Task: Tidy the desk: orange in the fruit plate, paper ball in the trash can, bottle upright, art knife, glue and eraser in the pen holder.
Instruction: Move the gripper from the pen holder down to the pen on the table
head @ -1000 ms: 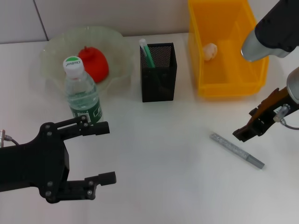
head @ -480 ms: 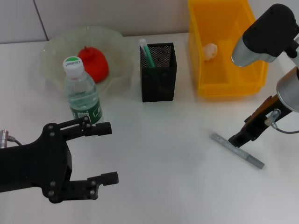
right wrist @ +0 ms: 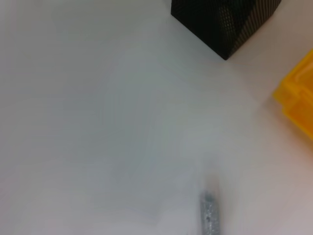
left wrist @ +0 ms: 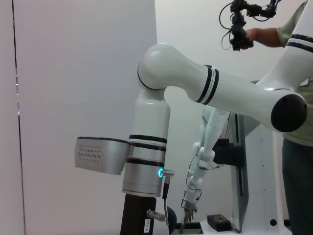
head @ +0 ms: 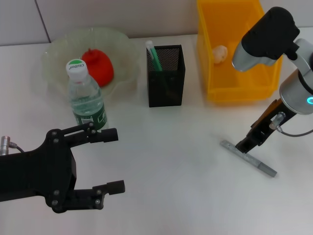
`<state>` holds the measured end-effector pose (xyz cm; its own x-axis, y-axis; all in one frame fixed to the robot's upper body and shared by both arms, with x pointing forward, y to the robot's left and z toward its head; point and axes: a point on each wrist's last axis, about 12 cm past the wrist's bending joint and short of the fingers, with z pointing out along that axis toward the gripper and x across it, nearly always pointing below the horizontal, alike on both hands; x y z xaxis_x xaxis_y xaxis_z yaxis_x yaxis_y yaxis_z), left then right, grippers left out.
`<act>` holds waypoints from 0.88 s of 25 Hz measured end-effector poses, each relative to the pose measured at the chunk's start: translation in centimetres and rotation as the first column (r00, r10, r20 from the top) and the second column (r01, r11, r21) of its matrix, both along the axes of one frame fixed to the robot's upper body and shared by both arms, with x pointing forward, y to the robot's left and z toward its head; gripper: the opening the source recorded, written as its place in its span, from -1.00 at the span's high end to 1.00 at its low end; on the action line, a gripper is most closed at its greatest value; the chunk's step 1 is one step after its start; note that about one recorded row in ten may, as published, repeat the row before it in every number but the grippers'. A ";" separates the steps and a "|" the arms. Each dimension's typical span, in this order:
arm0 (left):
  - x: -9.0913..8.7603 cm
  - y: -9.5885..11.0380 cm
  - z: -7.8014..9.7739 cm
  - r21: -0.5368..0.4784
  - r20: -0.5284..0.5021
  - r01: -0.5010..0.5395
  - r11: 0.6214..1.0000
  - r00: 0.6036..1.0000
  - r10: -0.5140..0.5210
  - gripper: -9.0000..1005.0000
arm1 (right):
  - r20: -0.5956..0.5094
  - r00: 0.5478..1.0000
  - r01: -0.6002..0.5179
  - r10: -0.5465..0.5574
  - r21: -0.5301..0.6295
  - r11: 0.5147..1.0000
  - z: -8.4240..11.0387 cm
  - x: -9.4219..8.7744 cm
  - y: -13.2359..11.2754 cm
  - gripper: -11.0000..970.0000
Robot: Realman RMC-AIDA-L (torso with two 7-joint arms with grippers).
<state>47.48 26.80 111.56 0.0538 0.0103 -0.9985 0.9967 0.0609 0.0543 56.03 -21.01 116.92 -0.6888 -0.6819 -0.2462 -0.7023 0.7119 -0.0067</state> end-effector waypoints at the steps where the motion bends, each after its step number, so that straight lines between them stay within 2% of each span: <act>1: 0.0 0.0 0.0 0.000 -0.001 0.000 1.000 1.000 0.000 -0.60 | 0.004 1.000 -0.002 0.002 -0.011 1.000 0.0 0.3 0.1 -0.40; 22: -0.1 0.0 -0.2 -0.004 -0.006 -0.002 1.000 1.000 0.002 -0.60 | -0.031 0.999 0.010 -0.011 -0.025 1.000 -1.6 1.0 0.1 -0.37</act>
<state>47.34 26.79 111.35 0.0481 0.0062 -0.9988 0.9968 0.0635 0.0483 57.06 -20.87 115.37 -0.7031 -0.6801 -0.2074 -0.6948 0.7192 -0.0032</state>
